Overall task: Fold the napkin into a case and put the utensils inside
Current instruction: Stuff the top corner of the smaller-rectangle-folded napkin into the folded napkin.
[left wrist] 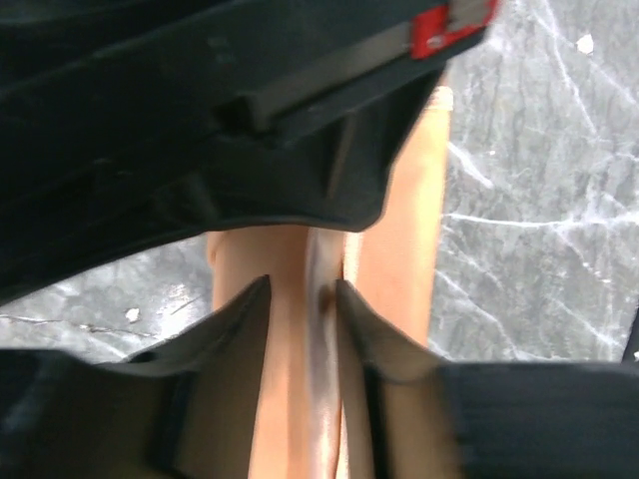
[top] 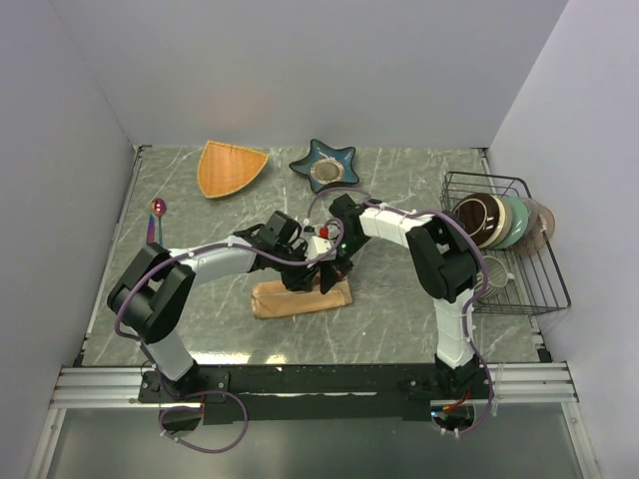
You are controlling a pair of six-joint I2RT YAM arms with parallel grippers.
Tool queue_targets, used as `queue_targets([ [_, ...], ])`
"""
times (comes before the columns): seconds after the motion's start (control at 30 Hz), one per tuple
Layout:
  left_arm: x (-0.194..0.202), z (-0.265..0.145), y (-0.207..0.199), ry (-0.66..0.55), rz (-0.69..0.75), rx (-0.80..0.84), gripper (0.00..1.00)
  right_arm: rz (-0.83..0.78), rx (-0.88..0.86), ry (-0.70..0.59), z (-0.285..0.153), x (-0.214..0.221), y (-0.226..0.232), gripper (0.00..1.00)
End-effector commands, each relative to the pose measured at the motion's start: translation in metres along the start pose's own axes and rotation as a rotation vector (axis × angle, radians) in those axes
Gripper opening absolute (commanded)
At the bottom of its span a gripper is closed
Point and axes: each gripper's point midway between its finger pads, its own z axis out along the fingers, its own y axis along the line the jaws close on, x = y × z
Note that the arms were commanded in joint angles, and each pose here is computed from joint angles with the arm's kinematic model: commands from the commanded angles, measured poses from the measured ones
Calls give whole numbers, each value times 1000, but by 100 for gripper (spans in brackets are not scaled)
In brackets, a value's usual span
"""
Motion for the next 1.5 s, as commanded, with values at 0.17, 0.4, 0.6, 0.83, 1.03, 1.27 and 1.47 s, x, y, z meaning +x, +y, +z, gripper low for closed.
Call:
queue_targets([
  [0.17,-21,-10,-20,-97,20,4,49,-72,-31,-79,-9,-15,19,0],
  [0.4,-38,-34,-34,-283,78,-31,53,-64,-56,-87,-10,-18,19,0],
  [0.6,-33,-27,-25,-258,53,-59,56,-65,-74,-79,-11,-16,19,0],
  [0.83,-48,-28,-22,-306,-34,-72,57,-72,-74,-73,-13,-15,18,0],
  [1.03,-52,-28,-17,-408,-211,-140,59,-56,-64,-34,-11,4,10,0],
  [1.27,-65,-33,-20,-526,-268,-138,59,-38,-50,-7,-15,23,1,0],
  [1.47,-64,-31,-31,-530,-231,-109,58,-25,-69,5,-27,33,7,0],
])
